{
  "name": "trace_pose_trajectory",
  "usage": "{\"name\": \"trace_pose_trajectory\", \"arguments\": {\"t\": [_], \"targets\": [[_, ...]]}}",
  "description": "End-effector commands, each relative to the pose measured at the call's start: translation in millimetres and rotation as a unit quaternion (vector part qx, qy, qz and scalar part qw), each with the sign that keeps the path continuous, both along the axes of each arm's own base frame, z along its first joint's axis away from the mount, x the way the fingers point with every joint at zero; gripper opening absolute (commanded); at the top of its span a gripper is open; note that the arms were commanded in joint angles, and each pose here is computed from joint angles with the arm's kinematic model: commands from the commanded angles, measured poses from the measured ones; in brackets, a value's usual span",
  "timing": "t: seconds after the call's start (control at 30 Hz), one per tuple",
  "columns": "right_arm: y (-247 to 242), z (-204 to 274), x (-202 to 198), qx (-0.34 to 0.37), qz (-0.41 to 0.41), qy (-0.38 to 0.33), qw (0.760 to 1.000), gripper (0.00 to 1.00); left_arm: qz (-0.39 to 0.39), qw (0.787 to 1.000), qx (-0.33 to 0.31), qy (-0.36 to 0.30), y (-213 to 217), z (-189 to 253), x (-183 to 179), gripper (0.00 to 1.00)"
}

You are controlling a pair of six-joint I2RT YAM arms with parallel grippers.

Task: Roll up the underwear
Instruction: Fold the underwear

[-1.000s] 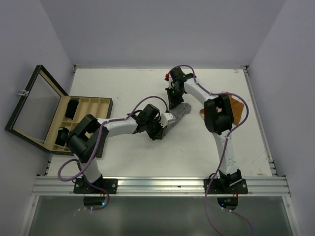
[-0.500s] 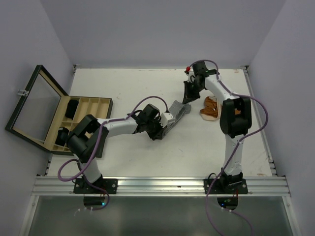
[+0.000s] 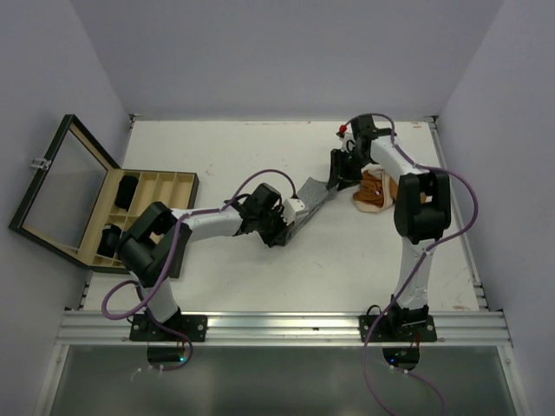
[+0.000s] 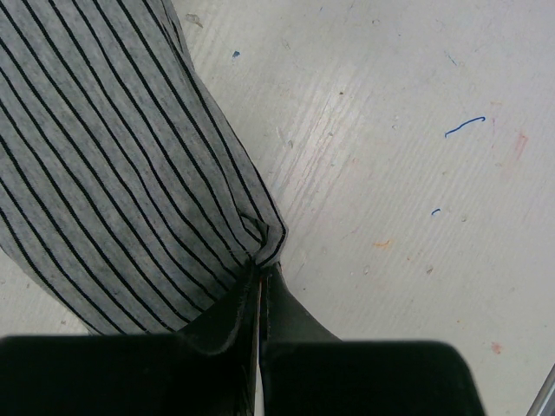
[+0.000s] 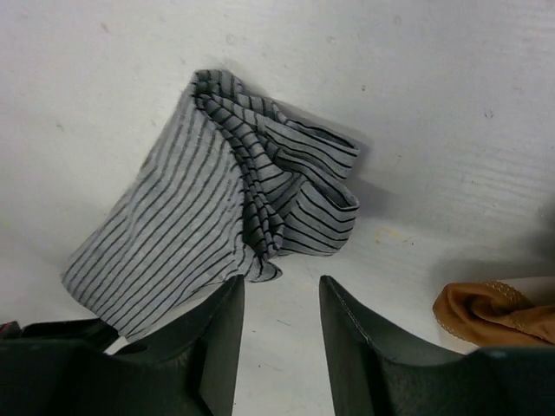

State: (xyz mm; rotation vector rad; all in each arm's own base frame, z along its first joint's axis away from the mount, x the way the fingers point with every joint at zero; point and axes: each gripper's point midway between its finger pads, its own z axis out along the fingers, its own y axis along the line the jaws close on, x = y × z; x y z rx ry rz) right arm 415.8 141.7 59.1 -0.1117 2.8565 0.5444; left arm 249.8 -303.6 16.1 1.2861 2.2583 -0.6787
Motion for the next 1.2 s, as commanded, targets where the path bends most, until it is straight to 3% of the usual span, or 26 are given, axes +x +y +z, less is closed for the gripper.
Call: {"name": "trace_pose_trajectory", "arguments": {"t": [0.0,0.1,0.2,0.37,0.5,0.7,0.77,0.8,0.87,1.0,1.17], "targets": [[17,79,26,0.068,0.01,-0.111,0.991,0.43,0.007,0.991,0.102,0.084,46,-50,-40,0.0],[51,103,17,0.16,0.017,-0.103,0.982,0.37,0.006,0.992,0.101,0.08,46,-47,-39,0.0],[88,103,-8,0.24,0.03,-0.044,0.969,0.29,0.006,0.992,0.1,0.079,46,-45,-39,0.0],[139,76,-51,0.272,0.076,0.006,0.959,0.25,0.001,0.992,0.095,0.079,44,-41,-40,0.0],[150,38,-65,0.268,0.077,0.051,0.959,0.24,-0.003,0.994,0.083,0.067,41,-29,-38,0.05],[138,-31,-79,0.222,0.072,0.101,0.967,0.21,-0.013,0.999,0.029,0.035,27,19,-34,0.26],[137,-44,-81,0.22,0.074,0.108,0.967,0.21,-0.017,1.0,0.003,0.018,22,42,-31,0.37],[137,-46,-81,0.22,0.076,0.108,0.967,0.2,-0.02,1.0,-0.023,-0.008,18,66,-30,0.49],[136,-49,-80,0.217,0.082,0.106,0.967,0.2,-0.022,0.998,-0.053,-0.037,15,92,-28,0.56],[139,-41,-77,0.228,0.096,0.092,0.965,0.2,-0.022,0.993,-0.098,-0.055,12,127,-30,0.56],[144,-37,-74,0.239,0.103,0.08,0.962,0.2,-0.049,0.986,-0.153,0.051,-2,114,-48,0.37]]}}
